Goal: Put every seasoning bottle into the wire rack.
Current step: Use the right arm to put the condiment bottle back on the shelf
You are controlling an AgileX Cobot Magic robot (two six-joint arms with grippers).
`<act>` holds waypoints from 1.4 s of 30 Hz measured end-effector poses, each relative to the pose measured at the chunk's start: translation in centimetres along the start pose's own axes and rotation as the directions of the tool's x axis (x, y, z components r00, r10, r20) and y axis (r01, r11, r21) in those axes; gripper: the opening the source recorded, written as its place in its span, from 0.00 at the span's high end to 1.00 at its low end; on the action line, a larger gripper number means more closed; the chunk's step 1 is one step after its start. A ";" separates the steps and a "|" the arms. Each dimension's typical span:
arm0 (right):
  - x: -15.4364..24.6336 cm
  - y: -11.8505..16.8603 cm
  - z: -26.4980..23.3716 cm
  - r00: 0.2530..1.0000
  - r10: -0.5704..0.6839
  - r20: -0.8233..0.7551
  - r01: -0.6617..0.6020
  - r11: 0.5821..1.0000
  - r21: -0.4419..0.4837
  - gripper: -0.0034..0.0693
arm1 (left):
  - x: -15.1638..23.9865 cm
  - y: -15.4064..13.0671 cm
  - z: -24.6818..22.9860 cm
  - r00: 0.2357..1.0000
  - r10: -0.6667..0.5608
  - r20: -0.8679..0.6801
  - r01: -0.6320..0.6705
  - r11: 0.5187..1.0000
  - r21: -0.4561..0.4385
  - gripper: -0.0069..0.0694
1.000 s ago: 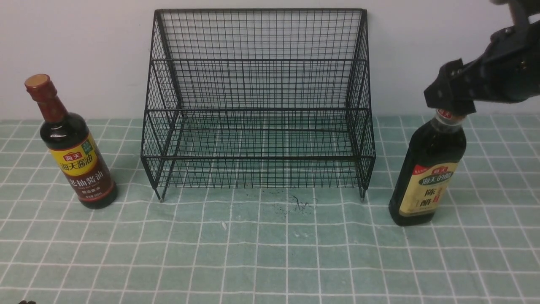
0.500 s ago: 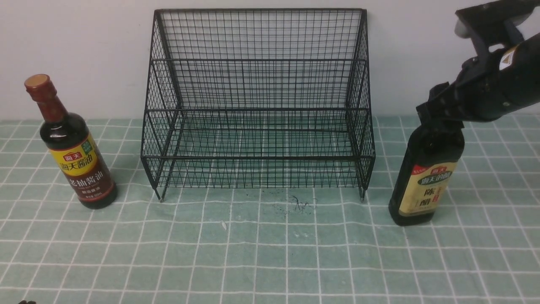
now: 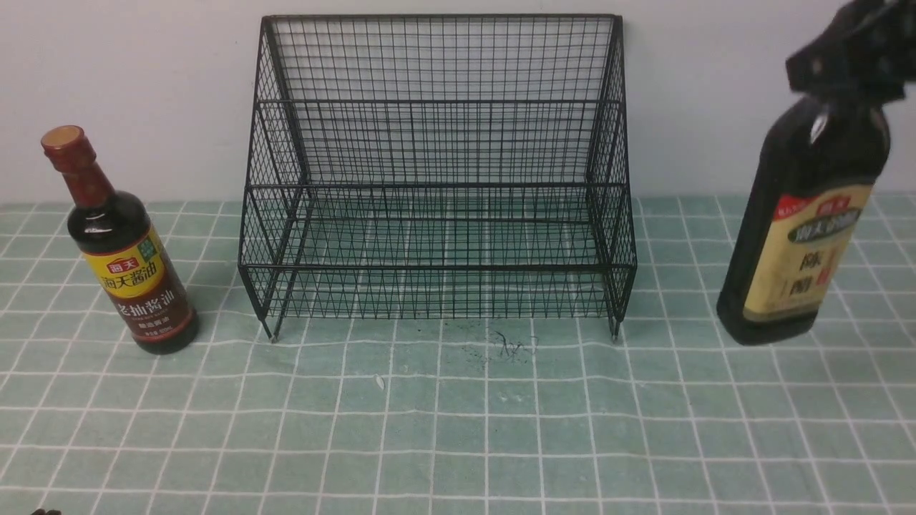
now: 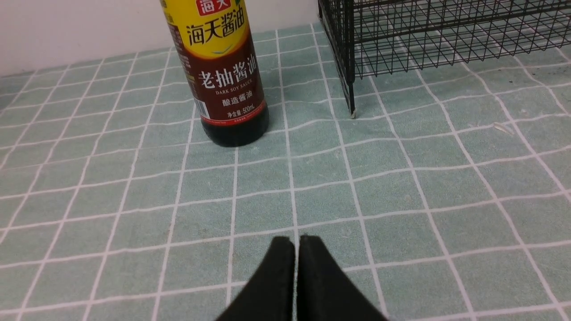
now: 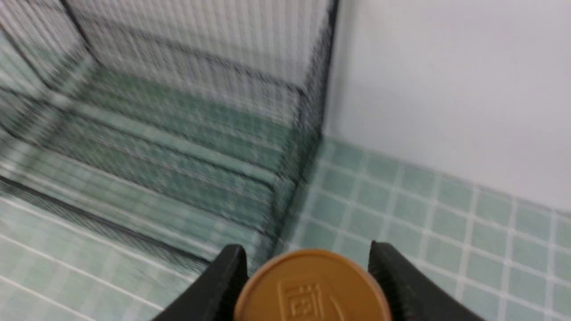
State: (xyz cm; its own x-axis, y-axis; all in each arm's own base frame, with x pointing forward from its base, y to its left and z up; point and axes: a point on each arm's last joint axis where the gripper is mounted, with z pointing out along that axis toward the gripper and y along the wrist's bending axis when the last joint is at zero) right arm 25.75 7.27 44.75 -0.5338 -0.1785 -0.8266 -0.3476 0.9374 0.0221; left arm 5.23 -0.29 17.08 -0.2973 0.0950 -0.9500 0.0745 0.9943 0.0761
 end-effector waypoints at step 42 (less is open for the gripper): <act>-6.8 1.8 13.7 0.882 0.135 0.451 -0.081 0.987 -0.136 0.51 | 0.0 0.0 0.0 1.000 0.001 -0.001 -0.001 1.000 -0.001 0.92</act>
State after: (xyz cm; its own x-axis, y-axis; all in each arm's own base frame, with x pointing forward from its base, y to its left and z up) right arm 39.34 14.24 42.72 -0.1706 0.1038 -0.9799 -0.4049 0.8992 0.1658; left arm 5.23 -0.29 17.07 -0.2981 0.0957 -0.9497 0.0740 0.9943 0.0769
